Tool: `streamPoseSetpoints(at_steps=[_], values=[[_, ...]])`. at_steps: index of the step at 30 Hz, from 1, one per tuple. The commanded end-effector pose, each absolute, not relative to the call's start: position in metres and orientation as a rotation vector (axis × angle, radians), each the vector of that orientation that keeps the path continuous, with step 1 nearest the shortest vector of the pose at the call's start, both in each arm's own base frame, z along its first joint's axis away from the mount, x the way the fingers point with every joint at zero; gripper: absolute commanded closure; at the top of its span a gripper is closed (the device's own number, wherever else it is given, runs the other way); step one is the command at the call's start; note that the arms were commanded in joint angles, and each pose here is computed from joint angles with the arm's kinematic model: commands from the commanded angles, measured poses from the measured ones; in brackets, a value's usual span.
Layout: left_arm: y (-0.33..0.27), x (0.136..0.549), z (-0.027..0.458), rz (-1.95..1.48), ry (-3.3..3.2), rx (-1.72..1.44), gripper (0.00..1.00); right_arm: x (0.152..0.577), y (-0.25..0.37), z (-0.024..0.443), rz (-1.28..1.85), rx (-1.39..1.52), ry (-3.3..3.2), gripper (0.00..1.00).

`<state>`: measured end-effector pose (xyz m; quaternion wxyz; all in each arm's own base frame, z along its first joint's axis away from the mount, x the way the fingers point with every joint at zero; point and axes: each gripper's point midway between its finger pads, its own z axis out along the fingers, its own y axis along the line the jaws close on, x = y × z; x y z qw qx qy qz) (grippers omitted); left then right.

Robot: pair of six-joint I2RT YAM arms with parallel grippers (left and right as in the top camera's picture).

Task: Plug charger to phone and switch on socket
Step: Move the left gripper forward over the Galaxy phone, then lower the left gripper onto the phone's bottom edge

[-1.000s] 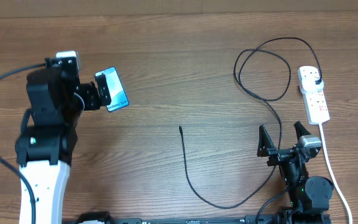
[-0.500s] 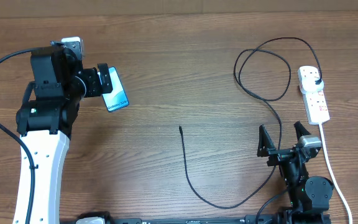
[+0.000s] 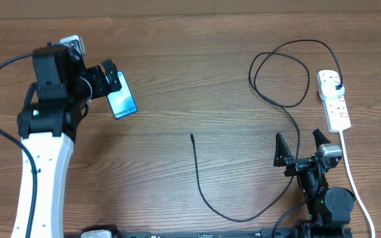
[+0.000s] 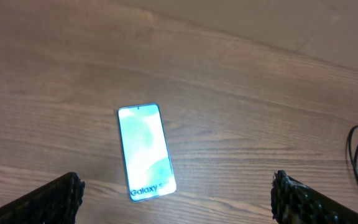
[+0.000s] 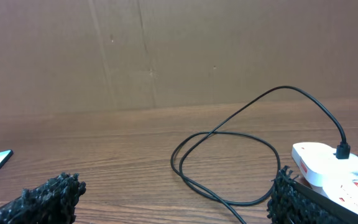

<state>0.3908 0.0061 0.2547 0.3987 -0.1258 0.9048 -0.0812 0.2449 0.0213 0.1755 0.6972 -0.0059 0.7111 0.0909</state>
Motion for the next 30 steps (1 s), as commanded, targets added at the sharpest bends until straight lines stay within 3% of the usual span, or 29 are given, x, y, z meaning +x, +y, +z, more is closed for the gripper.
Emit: streamPoseSetpoints(at_steps=[1, 13, 30], values=[[0.005, 0.407, 0.255, -0.250, 2.319, -0.407, 0.00, 0.245, 0.020, 0.173, 0.197, -0.003, 1.584, 0.00], [0.010, 0.445, 0.218, -0.213, 2.574, -0.557, 0.00, 0.245, 0.020, 0.173, 0.197, -0.003, 1.584, 0.00], [0.008, 0.454, 0.119, -0.168, 2.825, -0.625, 0.00, 0.245, 0.020, 0.173, 0.197, -0.003, 1.584, 0.00]])
